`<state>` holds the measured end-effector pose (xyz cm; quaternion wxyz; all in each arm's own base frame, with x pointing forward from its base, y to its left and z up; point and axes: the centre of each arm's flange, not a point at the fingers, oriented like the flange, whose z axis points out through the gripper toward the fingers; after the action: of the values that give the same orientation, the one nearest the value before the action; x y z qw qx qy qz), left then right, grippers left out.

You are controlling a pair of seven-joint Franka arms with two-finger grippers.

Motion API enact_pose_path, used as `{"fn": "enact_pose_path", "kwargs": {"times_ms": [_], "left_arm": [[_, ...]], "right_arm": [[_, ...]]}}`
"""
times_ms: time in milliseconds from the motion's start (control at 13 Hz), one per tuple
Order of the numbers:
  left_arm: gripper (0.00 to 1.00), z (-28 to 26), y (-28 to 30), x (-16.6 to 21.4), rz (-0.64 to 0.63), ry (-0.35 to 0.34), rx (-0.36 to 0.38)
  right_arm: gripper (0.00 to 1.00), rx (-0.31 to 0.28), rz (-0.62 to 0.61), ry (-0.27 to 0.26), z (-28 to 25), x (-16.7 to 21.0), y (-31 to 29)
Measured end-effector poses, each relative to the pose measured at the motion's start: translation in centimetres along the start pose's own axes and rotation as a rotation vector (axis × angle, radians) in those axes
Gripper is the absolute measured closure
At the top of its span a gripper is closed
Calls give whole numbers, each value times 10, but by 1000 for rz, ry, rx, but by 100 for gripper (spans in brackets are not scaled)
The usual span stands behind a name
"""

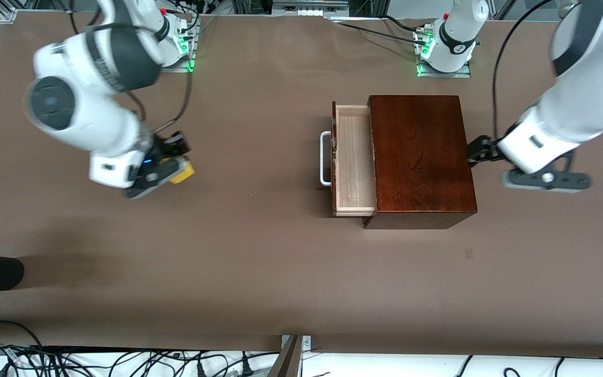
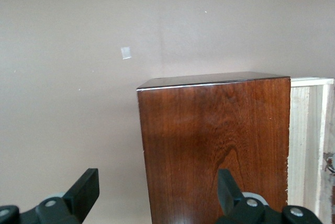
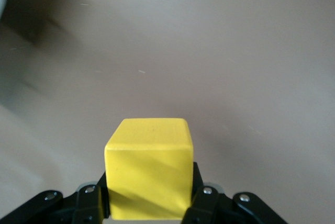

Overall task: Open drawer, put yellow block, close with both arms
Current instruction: 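Lower the yellow cube into the open drawer with the right gripper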

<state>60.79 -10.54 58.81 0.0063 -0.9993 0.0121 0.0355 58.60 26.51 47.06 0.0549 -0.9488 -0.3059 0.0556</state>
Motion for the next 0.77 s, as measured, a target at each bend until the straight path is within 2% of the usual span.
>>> {"fn": "enact_pose_path", "kwargs": {"times_ms": [231,385,538,769], "left_arm": [[0,-7,-56,-25,15,30,-5],[0,6,-79,-36,34,58,1],[0,9,-96,-37,16,118,3],[0,12,-103,-57,6,114,2]], "right_arm": [[44,-18,-149,15,15,42,-85],[44,-77,-267,8,31,61,-149],[44,-136,-388,7,48,71,-220],[44,-149,-508,39,68,82,-301]]}}
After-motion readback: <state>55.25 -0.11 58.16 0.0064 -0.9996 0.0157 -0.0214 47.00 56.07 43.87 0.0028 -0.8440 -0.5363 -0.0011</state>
